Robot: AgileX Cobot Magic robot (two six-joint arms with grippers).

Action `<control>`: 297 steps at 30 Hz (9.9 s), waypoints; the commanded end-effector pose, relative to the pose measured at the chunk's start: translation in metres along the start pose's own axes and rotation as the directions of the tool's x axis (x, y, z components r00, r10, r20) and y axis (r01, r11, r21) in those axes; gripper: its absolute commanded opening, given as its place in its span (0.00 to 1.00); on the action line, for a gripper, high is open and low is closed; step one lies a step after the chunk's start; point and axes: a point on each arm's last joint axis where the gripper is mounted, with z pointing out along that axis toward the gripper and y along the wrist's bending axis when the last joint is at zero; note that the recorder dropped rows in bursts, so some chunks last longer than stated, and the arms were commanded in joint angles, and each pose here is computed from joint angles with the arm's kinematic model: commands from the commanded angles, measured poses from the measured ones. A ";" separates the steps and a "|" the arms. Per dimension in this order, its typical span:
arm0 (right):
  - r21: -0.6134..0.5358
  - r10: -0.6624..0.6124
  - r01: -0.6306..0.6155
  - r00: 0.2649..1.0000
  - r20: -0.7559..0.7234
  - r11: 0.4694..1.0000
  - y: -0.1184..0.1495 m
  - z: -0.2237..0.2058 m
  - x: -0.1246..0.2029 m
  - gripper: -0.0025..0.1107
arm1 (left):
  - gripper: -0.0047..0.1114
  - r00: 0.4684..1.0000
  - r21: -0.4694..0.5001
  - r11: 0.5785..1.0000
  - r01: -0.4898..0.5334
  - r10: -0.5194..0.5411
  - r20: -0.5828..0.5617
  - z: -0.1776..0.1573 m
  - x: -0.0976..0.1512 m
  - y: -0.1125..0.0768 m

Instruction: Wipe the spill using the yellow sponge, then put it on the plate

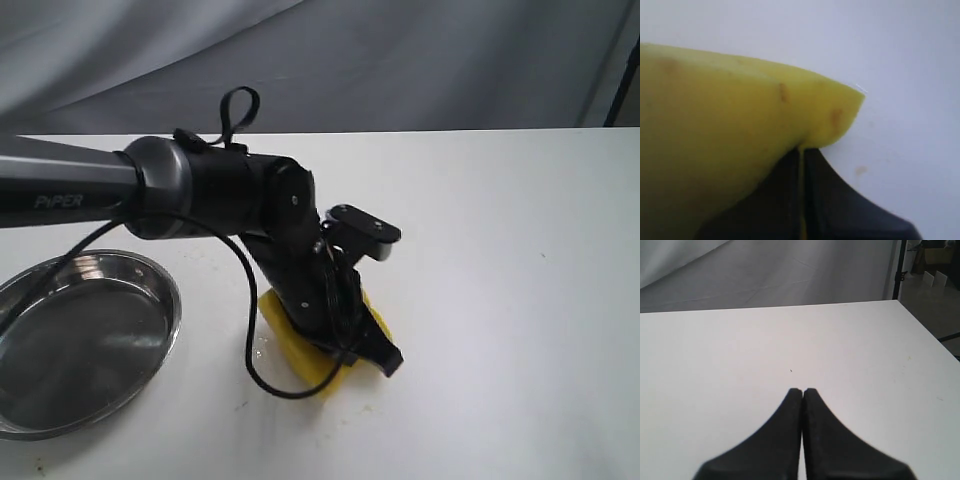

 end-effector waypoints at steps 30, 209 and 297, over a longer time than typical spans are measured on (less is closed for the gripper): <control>0.000 -0.004 0.004 1.000 0.001 1.000 0.000 0.000 0.001 0.02 | 0.04 0.908 0.003 0.994 0.107 -0.097 -0.409 -0.019 0.069 0.023; 0.000 -0.004 0.004 1.000 0.001 1.000 0.000 0.000 0.001 0.02 | 0.04 0.810 -0.033 0.940 0.340 -0.274 0.519 -0.050 0.070 0.010; 0.000 -0.004 0.004 1.000 0.001 1.000 0.000 0.000 0.001 0.02 | 0.35 0.984 -0.139 0.988 -0.068 0.090 0.155 -0.095 0.030 0.123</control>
